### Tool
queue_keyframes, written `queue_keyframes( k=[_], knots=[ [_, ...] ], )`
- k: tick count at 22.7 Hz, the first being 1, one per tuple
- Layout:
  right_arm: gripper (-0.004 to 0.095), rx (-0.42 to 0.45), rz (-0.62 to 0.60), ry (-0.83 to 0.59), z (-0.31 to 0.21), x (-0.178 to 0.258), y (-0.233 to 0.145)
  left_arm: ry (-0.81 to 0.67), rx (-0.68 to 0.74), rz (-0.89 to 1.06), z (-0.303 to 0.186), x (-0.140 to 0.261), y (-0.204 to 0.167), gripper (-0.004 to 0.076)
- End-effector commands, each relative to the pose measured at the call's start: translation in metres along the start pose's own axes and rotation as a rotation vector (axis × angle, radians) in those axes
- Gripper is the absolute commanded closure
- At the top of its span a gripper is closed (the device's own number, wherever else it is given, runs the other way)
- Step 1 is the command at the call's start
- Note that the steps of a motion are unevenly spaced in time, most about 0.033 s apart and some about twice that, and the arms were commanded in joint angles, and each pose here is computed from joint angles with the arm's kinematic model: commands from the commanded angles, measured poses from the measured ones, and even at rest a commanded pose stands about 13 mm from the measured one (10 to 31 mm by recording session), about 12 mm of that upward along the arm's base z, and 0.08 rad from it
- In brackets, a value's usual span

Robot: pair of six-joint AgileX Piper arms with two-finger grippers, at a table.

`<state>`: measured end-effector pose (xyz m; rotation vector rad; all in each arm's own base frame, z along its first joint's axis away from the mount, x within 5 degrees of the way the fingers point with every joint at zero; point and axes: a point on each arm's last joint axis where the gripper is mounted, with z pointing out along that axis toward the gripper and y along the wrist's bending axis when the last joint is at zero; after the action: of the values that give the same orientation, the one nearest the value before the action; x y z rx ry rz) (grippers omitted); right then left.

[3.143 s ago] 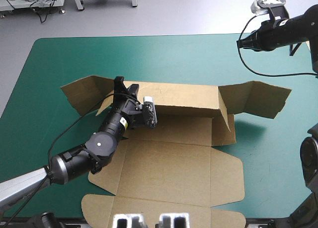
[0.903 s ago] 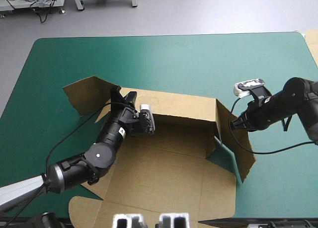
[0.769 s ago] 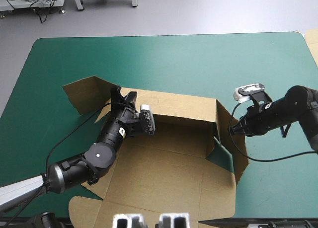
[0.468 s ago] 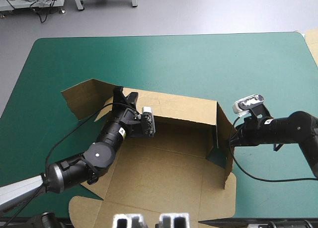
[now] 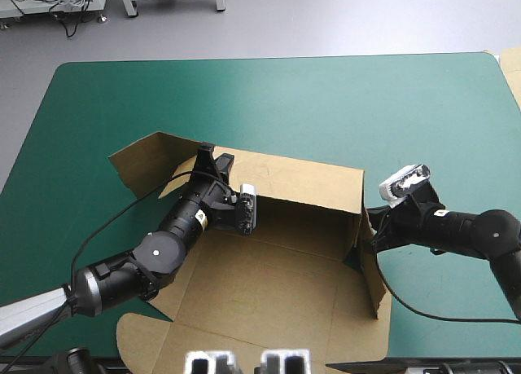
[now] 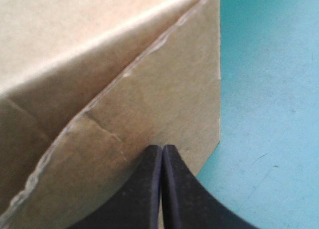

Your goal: Fold the box

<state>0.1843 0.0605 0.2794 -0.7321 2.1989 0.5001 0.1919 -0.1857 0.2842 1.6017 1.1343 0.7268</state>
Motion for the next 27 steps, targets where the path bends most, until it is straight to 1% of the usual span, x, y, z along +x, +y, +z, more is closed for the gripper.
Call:
queue_keyframes(
  k=[1,7,11,12,15,18,20,21,23,25,27],
  knots=[
    [0.0926,-0.001,-0.067,-0.072,-0.007,-0.009,0.004,-0.115,-0.018,0.057,-0.005,-0.012,0.007,0.0724],
    [0.0925,0.023,-0.113,-0.094,-0.015,-0.009,0.008,-0.071,-0.037,0.054,-0.004,-0.008,0.009,0.0709],
    [0.0926,0.028,-0.112,-0.105,-0.017,-0.009,0.009,-0.031,-0.048,0.039,-0.002,-0.006,0.011,0.0709],
    [0.0926,0.036,-0.101,-0.107,-0.016,-0.01,0.008,0.02,-0.053,0.003,0.003,-0.005,0.014,0.0709],
    [0.0926,0.055,-0.089,-0.105,-0.012,-0.011,0.002,0.055,-0.037,-0.02,0.013,-0.009,0.02,0.0709],
    [0.0926,0.075,-0.068,-0.113,-0.007,-0.019,-0.005,0.15,-0.081,-0.087,0.02,-0.009,0.039,0.0709],
    [0.0926,0.039,-0.06,-0.11,-0.005,-0.023,-0.005,0.128,-0.07,-0.064,0.02,-0.011,0.039,0.0709],
    [0.0926,0.03,-0.081,-0.1,-0.004,-0.022,-0.005,0.113,-0.052,-0.08,0.02,-0.013,0.037,0.0709],
    [0.0926,0.038,-0.114,-0.052,-0.003,-0.016,-0.005,0.083,0.003,-0.104,0.021,-0.014,0.026,0.071],
    [0.0926,0.04,-0.125,-0.021,-0.001,-0.006,-0.004,0.042,0.06,-0.088,0.019,-0.014,0.009,0.071],
    [0.0926,0.038,-0.126,-0.016,-0.003,0.005,0.001,0.034,0.078,-0.087,0.015,-0.01,0.0,0.0714]
  ],
)
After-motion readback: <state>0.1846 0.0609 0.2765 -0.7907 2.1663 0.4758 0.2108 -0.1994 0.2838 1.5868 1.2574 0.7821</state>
